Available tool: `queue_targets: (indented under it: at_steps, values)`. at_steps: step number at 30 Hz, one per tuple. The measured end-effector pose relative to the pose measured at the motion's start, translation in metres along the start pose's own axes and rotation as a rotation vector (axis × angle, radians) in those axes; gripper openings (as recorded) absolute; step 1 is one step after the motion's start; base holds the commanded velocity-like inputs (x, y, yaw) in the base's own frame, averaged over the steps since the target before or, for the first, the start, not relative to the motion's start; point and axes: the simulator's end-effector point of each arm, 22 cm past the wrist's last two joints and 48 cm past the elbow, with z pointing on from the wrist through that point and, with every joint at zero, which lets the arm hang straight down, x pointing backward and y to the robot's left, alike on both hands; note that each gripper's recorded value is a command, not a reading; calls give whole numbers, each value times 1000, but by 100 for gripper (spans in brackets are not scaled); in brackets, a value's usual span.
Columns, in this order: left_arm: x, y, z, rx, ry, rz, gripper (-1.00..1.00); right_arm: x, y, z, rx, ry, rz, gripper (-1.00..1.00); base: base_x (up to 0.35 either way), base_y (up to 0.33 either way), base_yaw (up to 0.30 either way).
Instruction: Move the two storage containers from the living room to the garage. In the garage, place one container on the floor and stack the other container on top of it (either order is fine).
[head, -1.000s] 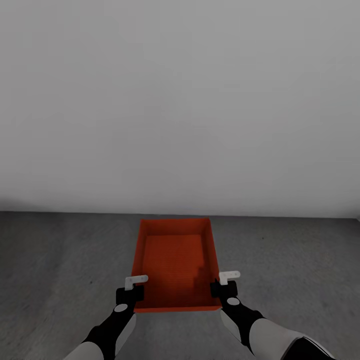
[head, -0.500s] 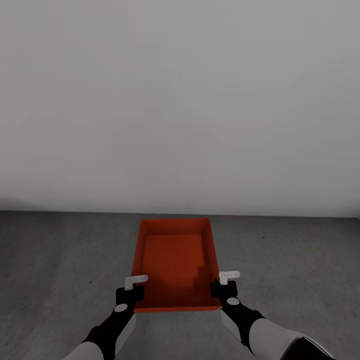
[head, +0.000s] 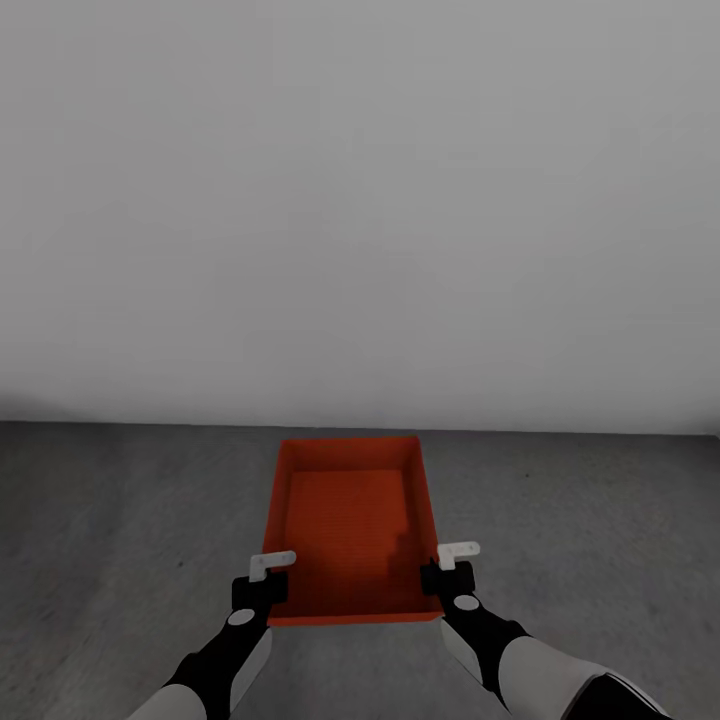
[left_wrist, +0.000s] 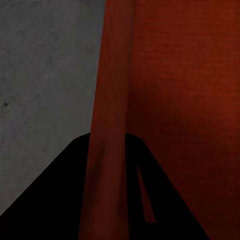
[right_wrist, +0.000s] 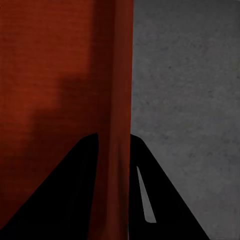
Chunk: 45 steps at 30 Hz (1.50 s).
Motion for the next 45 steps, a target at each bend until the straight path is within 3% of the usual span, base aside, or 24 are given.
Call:
queue_targets:
  at_steps: [45]
  values:
    - [33,-3,46,-2,3,-4,-100,33,6,46,2,1,-3,-100,0,0,4]
